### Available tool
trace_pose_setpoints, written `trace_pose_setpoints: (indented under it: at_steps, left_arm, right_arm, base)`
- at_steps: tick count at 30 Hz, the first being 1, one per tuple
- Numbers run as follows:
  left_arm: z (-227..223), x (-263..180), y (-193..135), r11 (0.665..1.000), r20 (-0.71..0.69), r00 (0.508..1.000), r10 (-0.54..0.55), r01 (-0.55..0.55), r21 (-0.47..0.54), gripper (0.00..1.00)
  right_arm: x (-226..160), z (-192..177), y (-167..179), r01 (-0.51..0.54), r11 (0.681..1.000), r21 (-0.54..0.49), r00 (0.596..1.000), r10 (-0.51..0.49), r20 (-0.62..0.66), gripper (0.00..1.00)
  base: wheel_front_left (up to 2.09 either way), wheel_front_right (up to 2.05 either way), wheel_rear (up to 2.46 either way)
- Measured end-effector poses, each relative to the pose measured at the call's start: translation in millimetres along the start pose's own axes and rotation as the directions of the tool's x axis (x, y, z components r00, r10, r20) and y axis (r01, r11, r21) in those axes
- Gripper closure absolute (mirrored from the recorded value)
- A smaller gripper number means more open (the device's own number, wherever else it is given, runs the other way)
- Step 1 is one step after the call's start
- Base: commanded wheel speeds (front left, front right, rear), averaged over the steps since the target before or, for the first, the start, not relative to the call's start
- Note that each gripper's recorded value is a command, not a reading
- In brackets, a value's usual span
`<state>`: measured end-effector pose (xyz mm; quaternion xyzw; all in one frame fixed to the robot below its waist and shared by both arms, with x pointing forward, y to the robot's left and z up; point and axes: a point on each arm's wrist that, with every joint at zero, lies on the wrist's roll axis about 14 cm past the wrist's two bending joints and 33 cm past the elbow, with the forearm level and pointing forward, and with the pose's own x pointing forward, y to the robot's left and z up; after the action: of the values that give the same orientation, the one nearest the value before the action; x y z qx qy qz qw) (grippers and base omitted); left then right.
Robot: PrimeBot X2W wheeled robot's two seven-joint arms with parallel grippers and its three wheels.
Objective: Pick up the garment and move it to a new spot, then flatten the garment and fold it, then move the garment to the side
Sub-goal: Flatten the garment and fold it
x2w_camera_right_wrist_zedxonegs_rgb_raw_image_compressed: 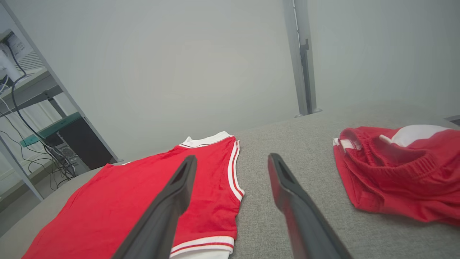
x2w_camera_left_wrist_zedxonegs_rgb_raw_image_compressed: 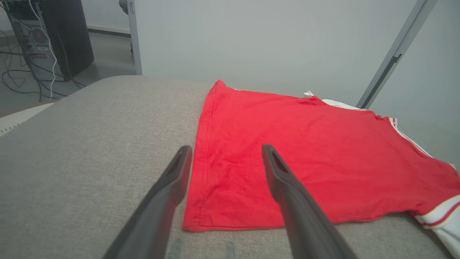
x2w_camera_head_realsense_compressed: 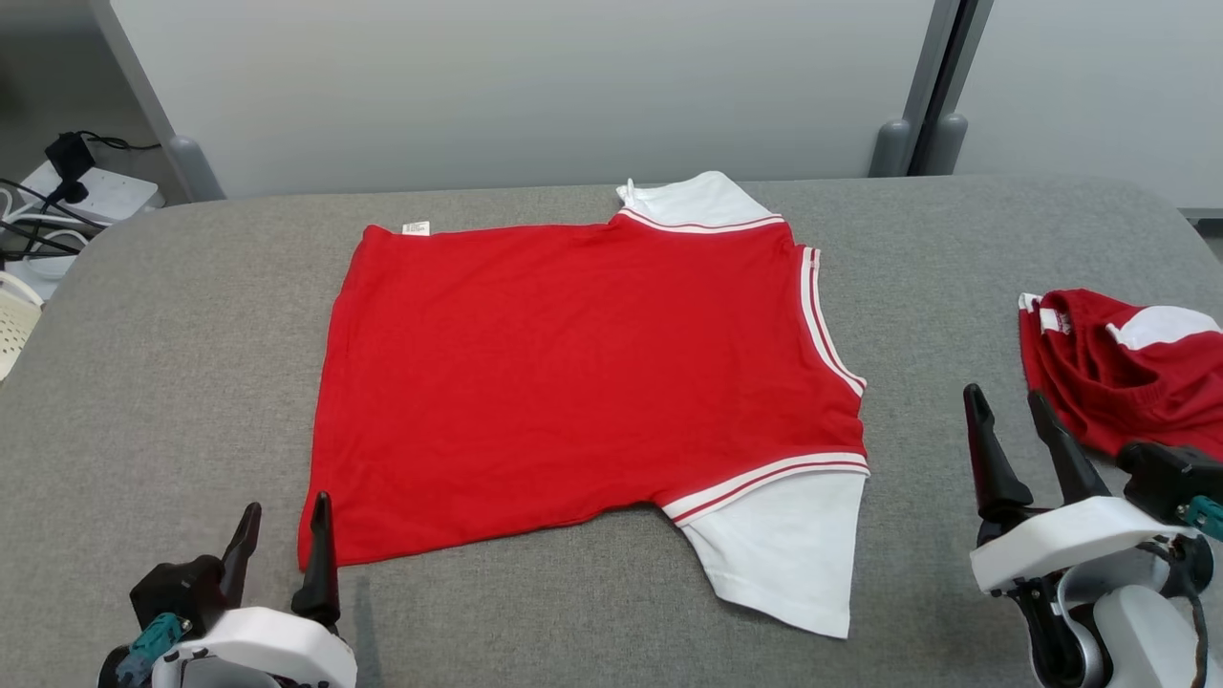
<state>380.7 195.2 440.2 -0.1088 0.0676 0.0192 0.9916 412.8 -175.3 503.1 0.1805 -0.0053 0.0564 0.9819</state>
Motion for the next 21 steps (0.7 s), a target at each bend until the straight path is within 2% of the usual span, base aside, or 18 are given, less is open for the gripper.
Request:
trace_pose_setpoints:
  at_steps: [11, 21]
  left_arm:
    - [10.7, -16.5, 2.6, 1.0, 0.047, 0.999, 0.006, -0.008, 0.024, 0.0]
    - [18.5, -30.9, 3.7, 0.998, 0.083, 0.996, 0.025, -0.029, 0.049, 0.0]
  right_arm:
    - [-9.7, 2.2, 17.8, -0.025, 0.993, -0.117, 0.999, 0.029, 0.031, 0.0]
    - [-27.2, -22.4, 27.5, -0.059, 0.977, -0.206, 0.998, 0.053, -0.035, 0.0]
  base:
    - [0.0, 0.0, 0.0]
    - [0.0, 0.0, 0.0]
